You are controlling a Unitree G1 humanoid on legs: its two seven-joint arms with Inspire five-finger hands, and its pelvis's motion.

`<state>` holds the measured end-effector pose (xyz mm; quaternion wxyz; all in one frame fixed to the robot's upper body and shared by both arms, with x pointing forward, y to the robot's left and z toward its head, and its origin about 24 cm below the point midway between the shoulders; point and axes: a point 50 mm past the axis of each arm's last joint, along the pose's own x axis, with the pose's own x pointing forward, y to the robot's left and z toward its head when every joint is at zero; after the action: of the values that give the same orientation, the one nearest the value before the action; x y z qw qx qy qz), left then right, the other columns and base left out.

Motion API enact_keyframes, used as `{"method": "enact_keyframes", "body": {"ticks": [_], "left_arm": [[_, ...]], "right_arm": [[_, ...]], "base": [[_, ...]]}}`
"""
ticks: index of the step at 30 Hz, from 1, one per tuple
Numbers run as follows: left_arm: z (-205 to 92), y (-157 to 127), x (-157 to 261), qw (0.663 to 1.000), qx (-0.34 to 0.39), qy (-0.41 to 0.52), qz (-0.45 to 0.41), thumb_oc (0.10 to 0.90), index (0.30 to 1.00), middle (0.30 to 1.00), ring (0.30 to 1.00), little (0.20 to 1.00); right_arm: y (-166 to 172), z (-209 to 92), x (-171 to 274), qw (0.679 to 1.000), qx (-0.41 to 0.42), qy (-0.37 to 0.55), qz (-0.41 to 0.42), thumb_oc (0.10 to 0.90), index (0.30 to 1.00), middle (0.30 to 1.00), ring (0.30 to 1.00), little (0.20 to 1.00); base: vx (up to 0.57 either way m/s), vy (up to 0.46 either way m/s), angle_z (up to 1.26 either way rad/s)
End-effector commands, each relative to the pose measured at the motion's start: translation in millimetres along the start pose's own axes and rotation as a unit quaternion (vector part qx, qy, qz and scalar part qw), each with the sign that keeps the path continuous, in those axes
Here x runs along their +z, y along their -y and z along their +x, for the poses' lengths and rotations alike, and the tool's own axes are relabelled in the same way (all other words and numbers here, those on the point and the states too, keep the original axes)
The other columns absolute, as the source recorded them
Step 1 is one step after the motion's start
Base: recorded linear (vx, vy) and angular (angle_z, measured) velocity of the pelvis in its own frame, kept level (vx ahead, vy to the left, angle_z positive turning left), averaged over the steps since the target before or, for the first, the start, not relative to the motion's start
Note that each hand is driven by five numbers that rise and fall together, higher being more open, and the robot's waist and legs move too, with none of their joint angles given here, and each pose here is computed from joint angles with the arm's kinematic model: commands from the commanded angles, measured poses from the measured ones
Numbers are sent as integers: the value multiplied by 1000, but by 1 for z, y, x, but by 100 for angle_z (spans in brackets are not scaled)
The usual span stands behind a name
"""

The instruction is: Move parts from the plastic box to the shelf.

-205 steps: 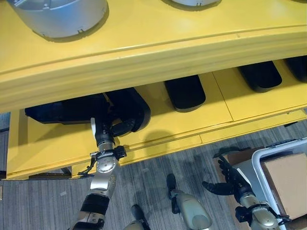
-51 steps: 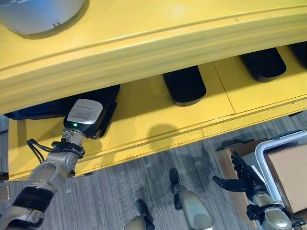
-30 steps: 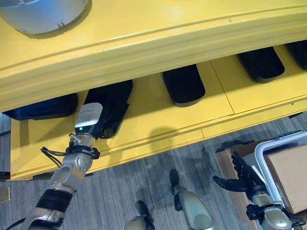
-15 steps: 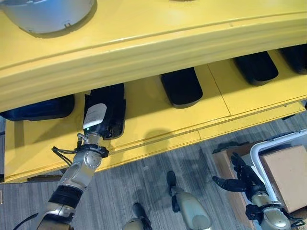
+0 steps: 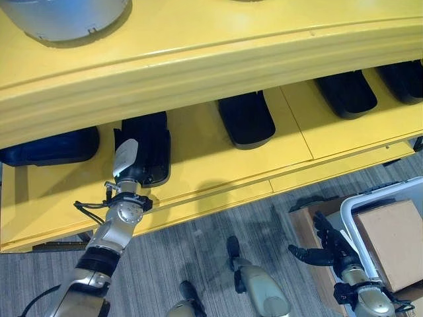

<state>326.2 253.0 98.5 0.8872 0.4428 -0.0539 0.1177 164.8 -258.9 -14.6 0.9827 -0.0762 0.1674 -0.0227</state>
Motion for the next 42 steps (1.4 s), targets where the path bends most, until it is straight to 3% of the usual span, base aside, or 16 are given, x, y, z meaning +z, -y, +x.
{"method": "enact_keyframes", "body": {"ticks": [1,42], "left_arm": [[14,-18,4,998,54,-3,-26,900,1000,1000,1000,1000],[48,-54,10,986,128,-38,-104,900,1000,1000,1000,1000]], "right_arm": [[10,-4,27,997,-9,69,-18,900,1000,1000,1000,1000],[3,-2,29,997,11,72,-25,900,1000,1000,1000,1000]], "base": [[0,0,0],[-1,-1,-1]]}}
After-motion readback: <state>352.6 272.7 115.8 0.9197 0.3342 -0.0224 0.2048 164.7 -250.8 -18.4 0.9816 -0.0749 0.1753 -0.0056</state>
